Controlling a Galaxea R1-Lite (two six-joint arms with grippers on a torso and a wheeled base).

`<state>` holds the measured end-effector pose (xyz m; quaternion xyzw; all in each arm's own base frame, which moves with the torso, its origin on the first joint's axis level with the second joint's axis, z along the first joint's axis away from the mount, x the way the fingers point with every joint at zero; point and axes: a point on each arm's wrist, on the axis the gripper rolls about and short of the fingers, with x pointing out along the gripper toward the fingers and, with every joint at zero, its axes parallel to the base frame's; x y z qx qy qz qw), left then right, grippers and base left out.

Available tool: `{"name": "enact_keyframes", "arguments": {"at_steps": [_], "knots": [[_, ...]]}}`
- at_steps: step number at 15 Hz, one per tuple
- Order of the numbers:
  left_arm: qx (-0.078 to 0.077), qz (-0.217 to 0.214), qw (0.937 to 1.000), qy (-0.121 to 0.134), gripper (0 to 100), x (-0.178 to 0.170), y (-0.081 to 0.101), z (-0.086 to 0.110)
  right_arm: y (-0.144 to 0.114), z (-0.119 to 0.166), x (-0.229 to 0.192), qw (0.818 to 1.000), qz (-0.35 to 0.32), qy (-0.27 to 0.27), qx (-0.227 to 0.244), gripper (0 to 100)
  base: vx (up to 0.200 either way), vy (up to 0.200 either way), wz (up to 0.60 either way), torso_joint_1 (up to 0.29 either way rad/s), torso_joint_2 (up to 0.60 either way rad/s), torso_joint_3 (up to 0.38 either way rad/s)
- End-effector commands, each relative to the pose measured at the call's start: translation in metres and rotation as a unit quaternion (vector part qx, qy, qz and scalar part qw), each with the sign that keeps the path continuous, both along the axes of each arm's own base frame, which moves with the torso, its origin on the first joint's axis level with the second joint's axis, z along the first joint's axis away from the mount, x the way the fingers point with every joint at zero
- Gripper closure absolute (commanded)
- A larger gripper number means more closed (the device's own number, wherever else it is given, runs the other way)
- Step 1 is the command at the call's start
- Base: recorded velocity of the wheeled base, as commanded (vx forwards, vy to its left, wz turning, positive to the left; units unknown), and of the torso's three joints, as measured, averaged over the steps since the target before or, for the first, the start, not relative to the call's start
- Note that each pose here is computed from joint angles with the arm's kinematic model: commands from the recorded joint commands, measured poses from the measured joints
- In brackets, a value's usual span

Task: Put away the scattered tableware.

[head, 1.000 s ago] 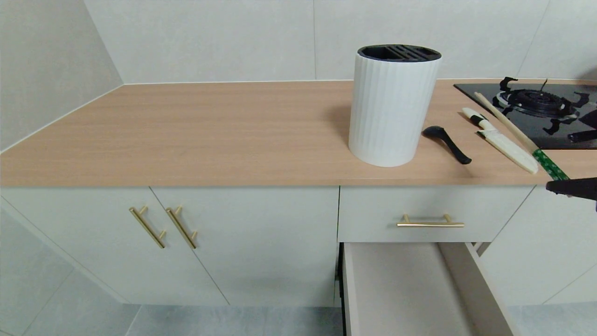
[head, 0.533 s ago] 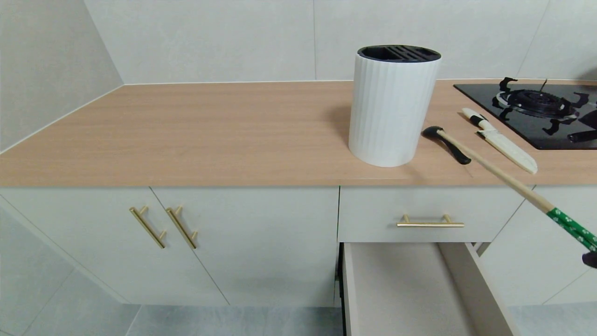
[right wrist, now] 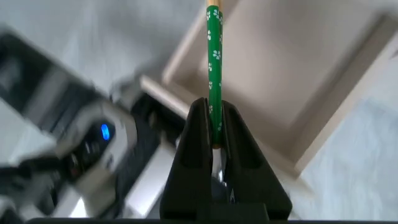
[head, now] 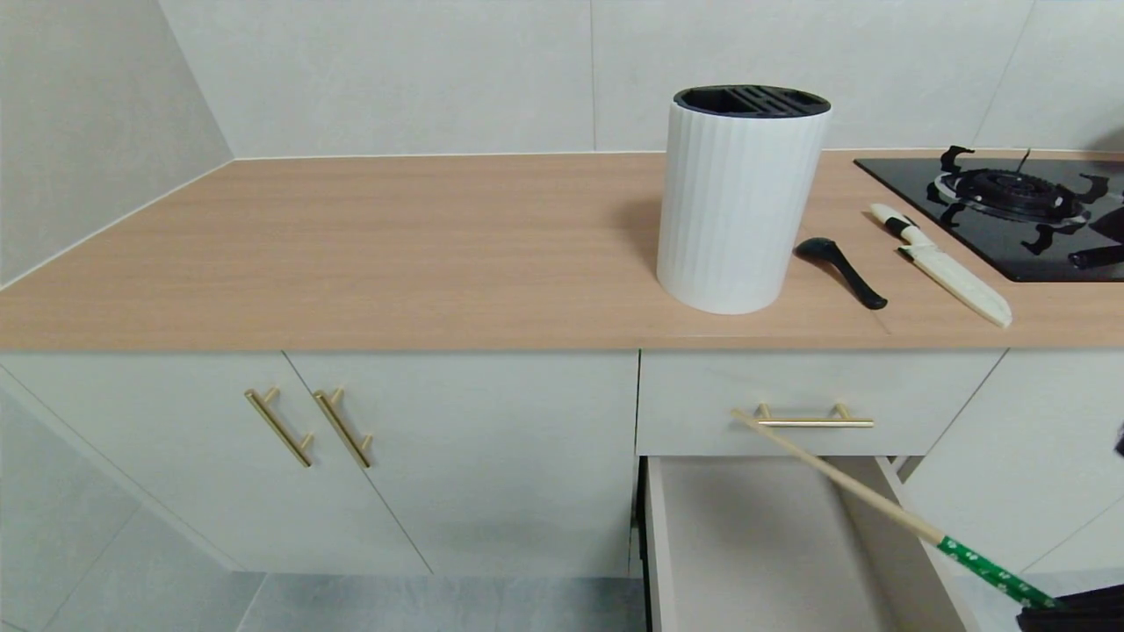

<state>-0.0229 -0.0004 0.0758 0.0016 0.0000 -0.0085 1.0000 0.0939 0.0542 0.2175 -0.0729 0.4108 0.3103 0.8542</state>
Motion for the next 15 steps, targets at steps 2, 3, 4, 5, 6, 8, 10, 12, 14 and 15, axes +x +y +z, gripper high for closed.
{"name": "enact_keyframes", "arguments": {"at_steps": [2,3,4,5,6,8,10,12,14,15], "knots": [[0.000,0.000,1.0000,0.000,0,0.000,0.000,0.000,0.012,-0.028,0.018,0.996,0.018,0.070,-0.047,100,0.000,0.000,0.00,0.000,0.00,0.000],[0.000,0.000,1.0000,0.000,0,0.000,0.000,0.000,0.013,-0.031,0.020,0.995,0.016,0.078,-0.054,100,0.000,0.000,0.00,0.000,0.00,0.000],[0.000,0.000,1.0000,0.000,0,0.000,0.000,0.000,0.014,-0.033,0.023,0.995,0.014,0.083,-0.059,100,0.000,0.000,0.00,0.000,0.00,0.000],[0.000,0.000,1.0000,0.001,0,0.000,0.000,0.000,0.016,-0.036,0.025,0.994,0.014,0.090,-0.063,100,0.000,0.000,0.00,0.000,0.00,0.000],[0.000,0.000,1.0000,0.001,0,0.000,0.000,0.000,0.017,-0.037,0.027,0.993,0.013,0.096,-0.066,100,0.000,0.000,0.00,0.000,0.00,0.000],[0.000,0.000,1.0000,0.001,0,0.000,0.000,0.000,0.019,-0.042,0.032,0.991,0.014,0.109,-0.073,100,0.000,0.000,0.00,-0.110,0.27,0.159],[0.000,0.000,1.0000,0.000,0,0.000,0.000,0.000,0.020,-0.044,0.036,0.991,0.009,0.109,-0.077,100,0.000,0.000,0.00,-0.156,0.42,0.244],[0.000,0.000,1.0000,0.001,0,0.000,0.000,0.000,0.021,-0.047,0.040,0.992,0.002,0.105,-0.075,100,0.000,0.000,0.00,-0.171,0.45,0.273],[0.000,0.000,1.0000,0.000,0,0.000,0.000,0.000,0.020,-0.046,0.043,0.993,-0.007,0.097,-0.070,100,0.000,0.000,0.00,-0.161,0.46,0.288],[0.000,0.000,1.0000,0.000,0,0.000,0.000,0.000,0.019,-0.047,0.044,0.993,-0.011,0.098,-0.069,100,0.000,0.000,0.00,-0.154,0.47,0.300]]}}
